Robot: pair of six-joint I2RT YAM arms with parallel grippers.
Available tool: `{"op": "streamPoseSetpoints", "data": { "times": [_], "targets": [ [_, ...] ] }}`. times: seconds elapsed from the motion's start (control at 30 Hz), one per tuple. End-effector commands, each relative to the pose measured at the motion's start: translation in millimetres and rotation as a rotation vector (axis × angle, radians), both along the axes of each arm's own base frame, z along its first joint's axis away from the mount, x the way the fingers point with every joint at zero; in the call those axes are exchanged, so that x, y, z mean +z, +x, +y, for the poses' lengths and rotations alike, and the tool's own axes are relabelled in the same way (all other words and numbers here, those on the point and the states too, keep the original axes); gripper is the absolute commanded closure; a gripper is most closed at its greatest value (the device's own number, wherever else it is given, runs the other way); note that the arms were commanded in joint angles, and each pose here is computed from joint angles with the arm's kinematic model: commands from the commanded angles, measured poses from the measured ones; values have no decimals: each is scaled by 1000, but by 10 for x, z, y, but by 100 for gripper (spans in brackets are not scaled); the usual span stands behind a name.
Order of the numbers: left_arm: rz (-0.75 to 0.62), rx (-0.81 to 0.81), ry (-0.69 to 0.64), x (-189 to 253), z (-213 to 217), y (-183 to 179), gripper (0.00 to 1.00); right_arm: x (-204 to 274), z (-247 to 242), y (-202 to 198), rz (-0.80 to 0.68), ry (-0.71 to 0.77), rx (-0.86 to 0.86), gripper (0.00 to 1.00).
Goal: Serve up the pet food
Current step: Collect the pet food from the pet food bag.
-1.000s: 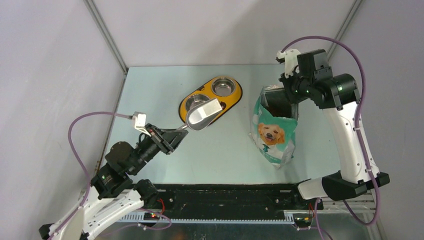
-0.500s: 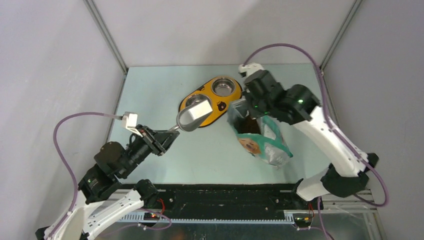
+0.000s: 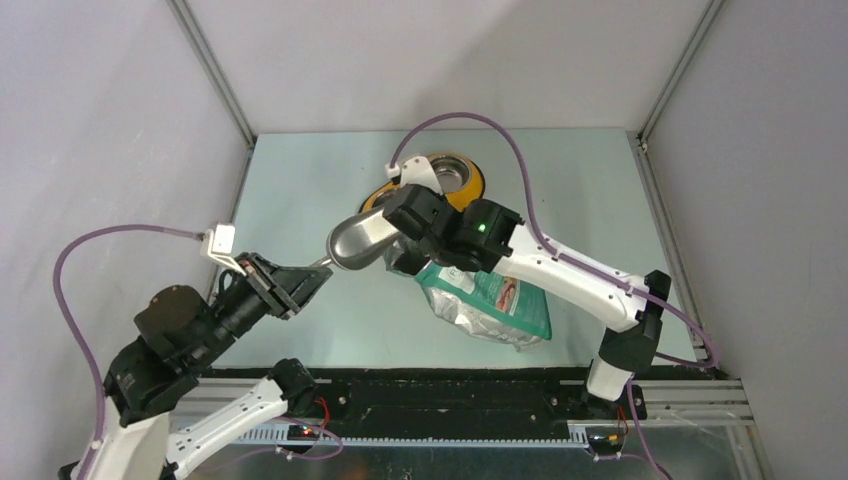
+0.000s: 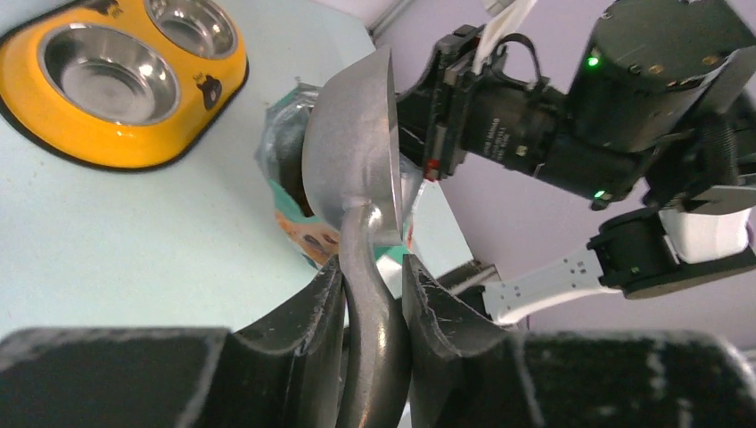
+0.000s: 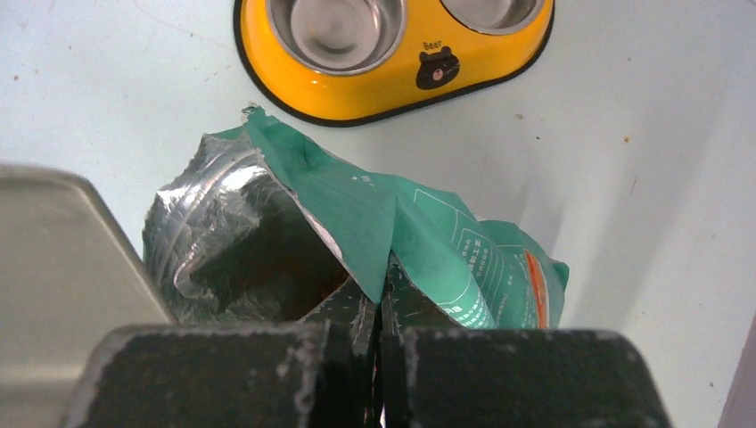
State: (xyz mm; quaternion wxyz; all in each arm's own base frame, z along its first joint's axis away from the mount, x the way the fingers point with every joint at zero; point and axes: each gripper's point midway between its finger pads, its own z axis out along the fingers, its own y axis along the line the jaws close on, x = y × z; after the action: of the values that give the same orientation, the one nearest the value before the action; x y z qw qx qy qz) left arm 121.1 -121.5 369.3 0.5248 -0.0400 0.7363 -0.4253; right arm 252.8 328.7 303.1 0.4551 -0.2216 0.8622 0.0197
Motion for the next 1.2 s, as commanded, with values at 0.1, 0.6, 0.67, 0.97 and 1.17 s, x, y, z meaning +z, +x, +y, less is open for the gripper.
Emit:
{"op": "streamPoseSetpoints", "data": {
  "times": [0.1, 0.6, 0.67, 0.97, 1.17],
  "targets": [
    [278, -99, 116, -225, -193, -157, 100, 446, 183, -27, -139, 220, 73, 100],
    [453, -215, 206, -524, -534, -164, 100, 619, 498, -757, -64, 246, 589, 100],
    [499, -233, 217, -538, -587, -181, 100, 646, 507, -750, -76, 231, 580, 100],
    [800, -69, 346, -695, -454, -189, 100, 789, 295, -411, -248, 127, 320, 100],
    [934, 23, 422, -844, -417, -165, 100, 804, 224, -364, -284, 115, 239, 100]
  ]
}}
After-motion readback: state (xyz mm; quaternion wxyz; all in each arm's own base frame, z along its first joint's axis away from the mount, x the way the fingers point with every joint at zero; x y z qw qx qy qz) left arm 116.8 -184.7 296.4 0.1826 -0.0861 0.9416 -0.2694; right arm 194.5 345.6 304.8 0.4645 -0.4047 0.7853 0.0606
